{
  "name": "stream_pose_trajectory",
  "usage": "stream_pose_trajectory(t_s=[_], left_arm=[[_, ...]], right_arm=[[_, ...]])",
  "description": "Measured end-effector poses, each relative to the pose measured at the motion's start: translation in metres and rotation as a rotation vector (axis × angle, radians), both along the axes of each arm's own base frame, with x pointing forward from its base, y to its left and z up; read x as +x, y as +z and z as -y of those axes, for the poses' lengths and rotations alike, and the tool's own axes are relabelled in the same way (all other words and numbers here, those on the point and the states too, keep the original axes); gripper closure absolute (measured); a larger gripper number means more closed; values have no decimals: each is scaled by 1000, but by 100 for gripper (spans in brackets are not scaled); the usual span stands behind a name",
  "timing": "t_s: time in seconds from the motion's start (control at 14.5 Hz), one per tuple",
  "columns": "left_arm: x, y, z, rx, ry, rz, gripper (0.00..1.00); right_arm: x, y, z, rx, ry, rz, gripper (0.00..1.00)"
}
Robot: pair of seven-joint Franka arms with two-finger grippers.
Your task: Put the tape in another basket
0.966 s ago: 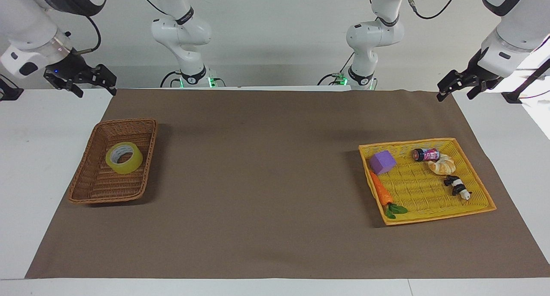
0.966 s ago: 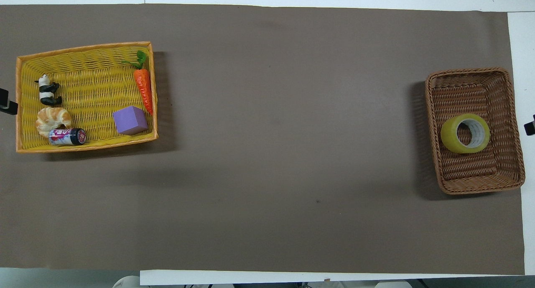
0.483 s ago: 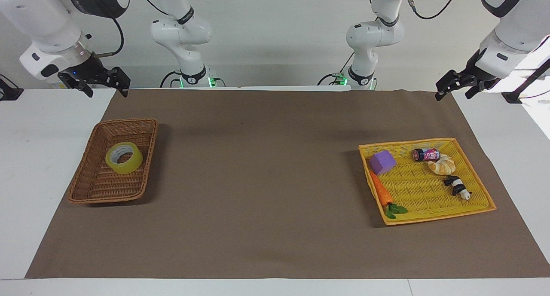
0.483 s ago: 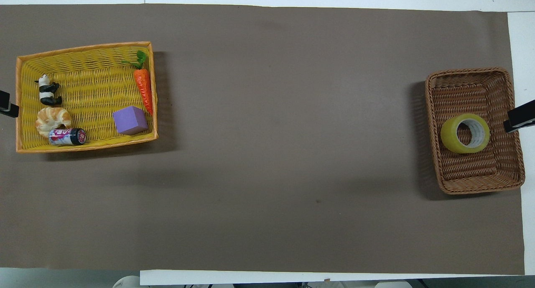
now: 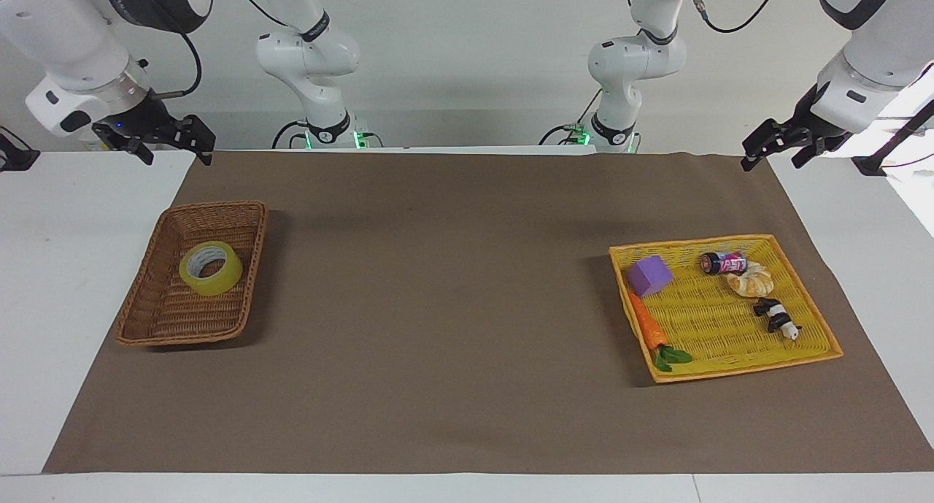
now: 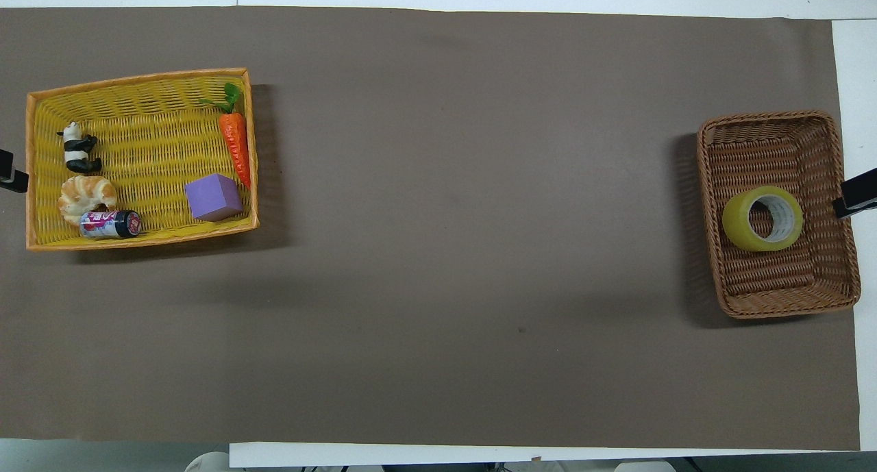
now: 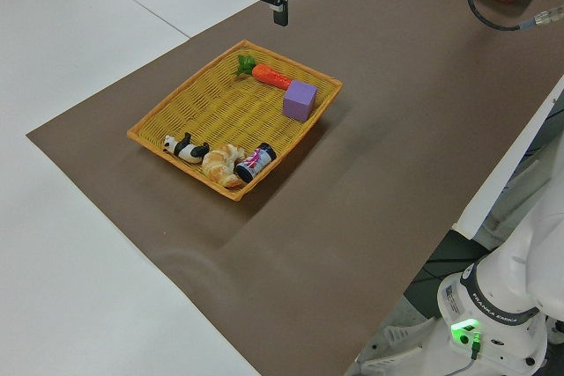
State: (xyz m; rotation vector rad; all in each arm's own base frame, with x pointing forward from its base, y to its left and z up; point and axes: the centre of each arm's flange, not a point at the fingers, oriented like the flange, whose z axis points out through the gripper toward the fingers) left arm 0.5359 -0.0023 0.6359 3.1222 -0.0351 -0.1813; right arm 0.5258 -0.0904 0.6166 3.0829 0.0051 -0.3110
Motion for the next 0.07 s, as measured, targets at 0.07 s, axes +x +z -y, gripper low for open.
stream_pose_trajectory(t_s=[0.07], left_arm=[[0, 0, 0, 0, 0, 0, 0]], right_arm=[[0, 0, 0, 0, 0, 1, 0]])
